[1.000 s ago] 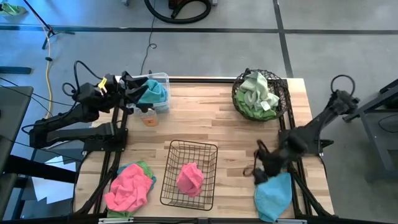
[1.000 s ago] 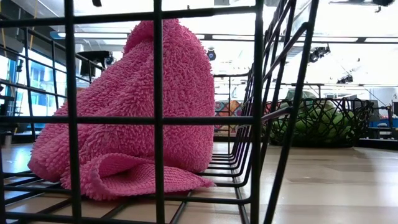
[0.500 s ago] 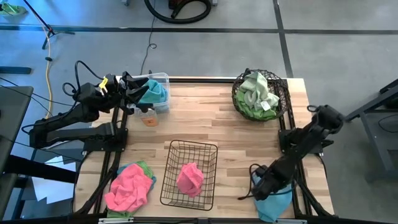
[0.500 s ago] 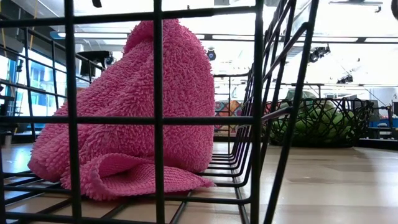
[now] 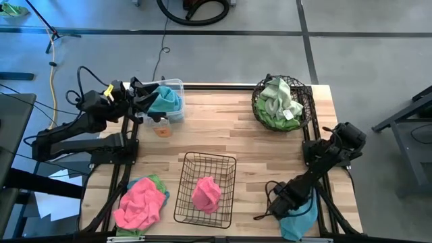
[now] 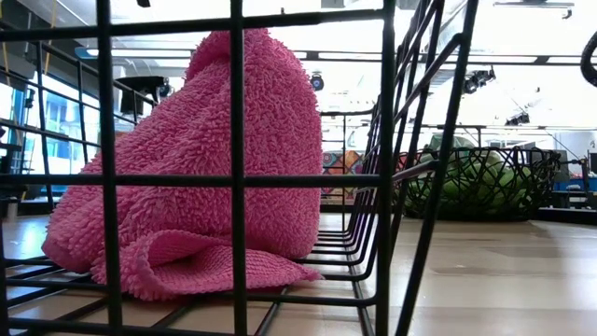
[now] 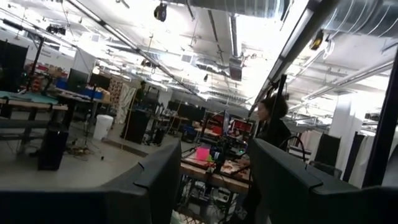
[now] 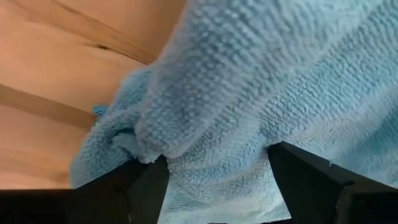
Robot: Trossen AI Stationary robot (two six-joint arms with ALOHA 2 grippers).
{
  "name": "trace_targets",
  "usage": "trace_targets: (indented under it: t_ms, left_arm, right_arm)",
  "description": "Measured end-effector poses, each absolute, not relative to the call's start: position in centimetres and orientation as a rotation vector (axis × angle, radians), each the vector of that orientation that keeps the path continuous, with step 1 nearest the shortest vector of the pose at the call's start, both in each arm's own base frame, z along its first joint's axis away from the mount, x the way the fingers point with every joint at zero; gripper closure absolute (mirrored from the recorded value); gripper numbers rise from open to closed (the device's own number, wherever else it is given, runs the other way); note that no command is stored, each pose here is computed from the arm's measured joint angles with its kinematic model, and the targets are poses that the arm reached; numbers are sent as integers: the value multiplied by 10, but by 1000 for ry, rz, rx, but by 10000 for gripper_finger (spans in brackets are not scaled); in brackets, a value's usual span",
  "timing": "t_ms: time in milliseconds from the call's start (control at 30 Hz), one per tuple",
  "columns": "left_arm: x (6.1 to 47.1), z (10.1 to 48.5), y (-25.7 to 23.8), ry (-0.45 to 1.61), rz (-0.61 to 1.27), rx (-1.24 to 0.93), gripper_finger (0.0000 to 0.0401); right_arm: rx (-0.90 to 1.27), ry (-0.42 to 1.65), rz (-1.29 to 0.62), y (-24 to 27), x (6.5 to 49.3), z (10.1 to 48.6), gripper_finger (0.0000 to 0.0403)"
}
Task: Sort microfiber towel by color & place in baskets
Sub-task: Put the blue microfiber towel into the transparent bin
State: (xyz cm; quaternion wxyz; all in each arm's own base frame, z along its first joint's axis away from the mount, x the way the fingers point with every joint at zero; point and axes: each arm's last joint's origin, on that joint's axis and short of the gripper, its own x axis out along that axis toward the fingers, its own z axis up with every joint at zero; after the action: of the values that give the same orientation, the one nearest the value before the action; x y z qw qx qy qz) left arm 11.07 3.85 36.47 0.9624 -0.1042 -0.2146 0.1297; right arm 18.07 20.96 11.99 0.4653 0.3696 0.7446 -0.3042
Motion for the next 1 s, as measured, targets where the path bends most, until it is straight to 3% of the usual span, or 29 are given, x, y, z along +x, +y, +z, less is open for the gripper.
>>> trace_targets:
  t_ms: [133,300,333,433,600,733,1000]
  left_arm:
    - [106,368,37,-470,257,-203,217]
    - [102,371,36,-505,252,-196,217]
    - [102,372,35,-510,251,-195,217]
    - [100,373,35,-531,255,-183,217]
    - [99,375,35,-545,278,-172,217]
    - [99,374,36,-548,269,-209,217]
    - [111,363,40,-420,329,-201,217]
  right_arm:
    - [878,1819,-705,207,183,119,195]
    - [844,1797,-674,199,190,119,362]
    - [831,1792,-660,197,191,120,379]
    - [786,1740,-631,186,196,125,377]
    - [713,1461,-631,154,203,158,395]
    - [744,1196,-576,125,204,214,399]
    - [513,657,-427,61,216,324,401]
